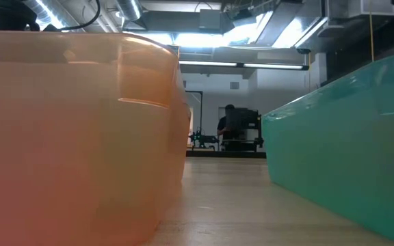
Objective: Pick and place medicine bottles into bin by pill shape (circle, oval)
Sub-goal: Put the top big orange pill bottle into the green bin
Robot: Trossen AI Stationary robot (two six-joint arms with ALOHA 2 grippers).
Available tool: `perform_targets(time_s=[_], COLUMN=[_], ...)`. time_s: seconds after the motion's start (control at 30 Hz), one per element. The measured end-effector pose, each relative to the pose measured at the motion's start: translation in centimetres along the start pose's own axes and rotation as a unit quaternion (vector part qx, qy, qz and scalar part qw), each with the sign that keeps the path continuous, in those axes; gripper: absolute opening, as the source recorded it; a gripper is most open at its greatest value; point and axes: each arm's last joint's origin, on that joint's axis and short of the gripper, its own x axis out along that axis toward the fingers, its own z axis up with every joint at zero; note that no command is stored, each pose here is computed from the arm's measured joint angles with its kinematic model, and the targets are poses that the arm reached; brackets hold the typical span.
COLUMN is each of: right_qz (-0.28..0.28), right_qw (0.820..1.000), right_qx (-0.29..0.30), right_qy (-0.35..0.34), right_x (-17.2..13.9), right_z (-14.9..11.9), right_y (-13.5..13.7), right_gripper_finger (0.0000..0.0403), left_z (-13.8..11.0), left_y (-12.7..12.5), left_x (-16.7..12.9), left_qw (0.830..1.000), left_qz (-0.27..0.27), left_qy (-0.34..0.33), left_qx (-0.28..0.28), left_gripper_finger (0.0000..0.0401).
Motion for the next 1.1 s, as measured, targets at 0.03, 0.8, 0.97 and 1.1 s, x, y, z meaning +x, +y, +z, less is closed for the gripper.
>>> perform_targets(time_s=[0.03,0.8,0.97,1.1], right_qz=[0.002,0.006,0.005,0.002], right_qw=[1.000,0.996,0.998,0.998], right_qx=[-0.009,-0.080,-0.066,-0.057], right_qy=[-0.004,-0.030,-0.010,0.011], right_x=[-0.3,0.5,1.7,3.4], right_z=[0.5,6.0,5.6,5.0], right_y=[0.2,12.7,14.4,15.1], right_gripper_finger=[0.0216,0.0224,0.0230,0.0221], left_z=[0.0,0.0,0.0,0.0], left_y=[0.0,0.0,0.0,0.0], left_x=[0.0,0.0,0.0,0.0], left_qw=[1.000,1.000,1.000,1.000], left_qz=[0.000,0.000,0.000,0.000], left_qy=[0.000,0.000,0.000,0.000], left_qx=[0.000,0.000,0.000,0.000], left_gripper_finger=[0.0179,0.0179,0.0179,0.0179])
